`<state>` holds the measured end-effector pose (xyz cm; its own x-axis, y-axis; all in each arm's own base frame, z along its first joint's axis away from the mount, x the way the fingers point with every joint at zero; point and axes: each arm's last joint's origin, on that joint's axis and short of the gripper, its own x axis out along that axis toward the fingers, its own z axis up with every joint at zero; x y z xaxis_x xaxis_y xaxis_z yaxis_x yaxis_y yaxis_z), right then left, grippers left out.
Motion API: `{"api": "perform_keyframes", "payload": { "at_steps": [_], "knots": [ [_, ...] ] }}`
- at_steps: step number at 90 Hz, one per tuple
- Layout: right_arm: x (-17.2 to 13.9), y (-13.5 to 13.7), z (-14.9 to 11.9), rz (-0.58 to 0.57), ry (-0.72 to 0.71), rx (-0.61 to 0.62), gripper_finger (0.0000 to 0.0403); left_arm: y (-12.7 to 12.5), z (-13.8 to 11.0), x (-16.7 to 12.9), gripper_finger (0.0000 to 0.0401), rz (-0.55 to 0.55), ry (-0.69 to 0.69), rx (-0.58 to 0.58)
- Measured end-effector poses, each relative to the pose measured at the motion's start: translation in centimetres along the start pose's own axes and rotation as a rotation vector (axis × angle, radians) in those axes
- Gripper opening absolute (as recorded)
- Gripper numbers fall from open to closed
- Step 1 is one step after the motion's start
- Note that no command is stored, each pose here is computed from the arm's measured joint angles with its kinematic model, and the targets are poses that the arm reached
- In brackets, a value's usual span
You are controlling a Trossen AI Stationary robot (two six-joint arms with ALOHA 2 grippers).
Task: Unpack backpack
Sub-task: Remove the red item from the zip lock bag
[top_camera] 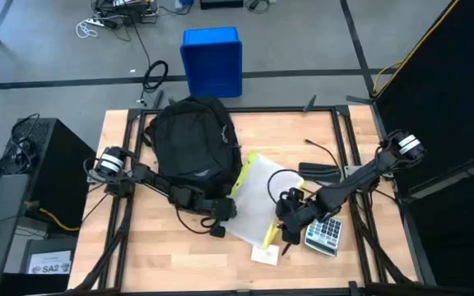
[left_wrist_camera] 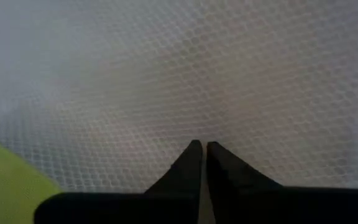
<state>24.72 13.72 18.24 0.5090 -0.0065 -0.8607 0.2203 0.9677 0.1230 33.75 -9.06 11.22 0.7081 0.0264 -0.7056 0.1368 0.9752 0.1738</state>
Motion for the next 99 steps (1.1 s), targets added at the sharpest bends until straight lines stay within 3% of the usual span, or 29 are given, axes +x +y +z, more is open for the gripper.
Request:
{"api": "perform_keyframes", "payload": {
  "at_steps": [20, 54, 72, 99],
  "knots": [
    [-0.5, 1.8, -0.3, 0.118, -0.04, -0.031, 0.0265, 0.4, 0.0, 0.1, 0.0, 0.013, 0.001, 0.009],
    [-1.0, 3.5, 0.4, 0.243, -0.172, -0.085, 0.0265, 2.5, -0.1, 0.5, 0.0, 0.179, 0.002, -0.028],
    [-1.4, 4.1, 1.9, 0.325, -0.318, -0.136, 0.0265, 3.4, 0.1, 0.6, 0.0, 0.213, -0.019, -0.054],
    [0.0, 4.0, 3.3, 0.329, -0.407, -0.204, 0.0265, 3.5, 1.3, 0.4, 0.0, 0.218, -0.107, -0.07]
  ]
}}
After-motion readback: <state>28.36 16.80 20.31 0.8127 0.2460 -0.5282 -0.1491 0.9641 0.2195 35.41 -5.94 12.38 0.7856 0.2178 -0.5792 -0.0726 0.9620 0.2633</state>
